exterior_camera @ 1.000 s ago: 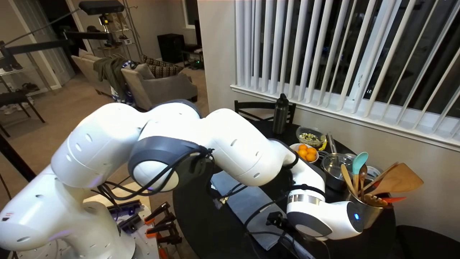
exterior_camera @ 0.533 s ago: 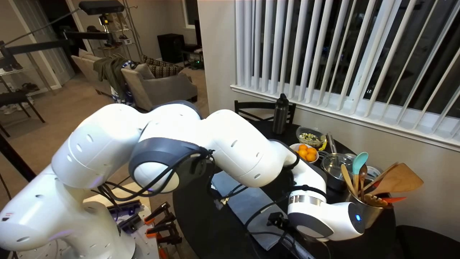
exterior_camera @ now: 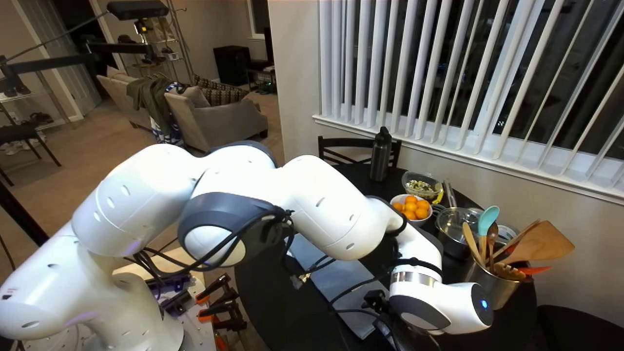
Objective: Fold the blue towel
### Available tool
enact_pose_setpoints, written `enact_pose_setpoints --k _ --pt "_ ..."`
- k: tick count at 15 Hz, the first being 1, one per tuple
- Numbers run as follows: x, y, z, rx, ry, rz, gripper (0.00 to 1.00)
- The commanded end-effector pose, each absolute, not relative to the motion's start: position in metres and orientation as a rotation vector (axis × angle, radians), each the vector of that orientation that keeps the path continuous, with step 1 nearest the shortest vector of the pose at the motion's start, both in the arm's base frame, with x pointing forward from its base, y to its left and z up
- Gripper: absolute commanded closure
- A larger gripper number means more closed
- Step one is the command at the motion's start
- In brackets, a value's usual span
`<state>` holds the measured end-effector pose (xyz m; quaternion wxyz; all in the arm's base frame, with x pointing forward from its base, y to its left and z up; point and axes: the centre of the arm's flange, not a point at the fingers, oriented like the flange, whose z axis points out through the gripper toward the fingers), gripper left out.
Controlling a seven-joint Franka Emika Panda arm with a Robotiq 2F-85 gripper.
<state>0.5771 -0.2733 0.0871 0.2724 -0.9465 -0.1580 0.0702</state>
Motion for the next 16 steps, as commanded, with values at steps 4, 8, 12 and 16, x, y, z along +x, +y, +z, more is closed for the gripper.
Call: enact_pose_setpoints --k 4,8,12,16 --pt "0.591 -0.228 0.091 -2.533 -0.471 0.243 0.00" --pt "0.595 -0.214 0.091 -2.529 -0.475 0.260 0.00" --pt "0.590 -0.223 0.094 -2.549 -0.378 0.285 0.00" --pt "0.581 -0.232 0.094 -2.515 -0.343 0.313 0.00"
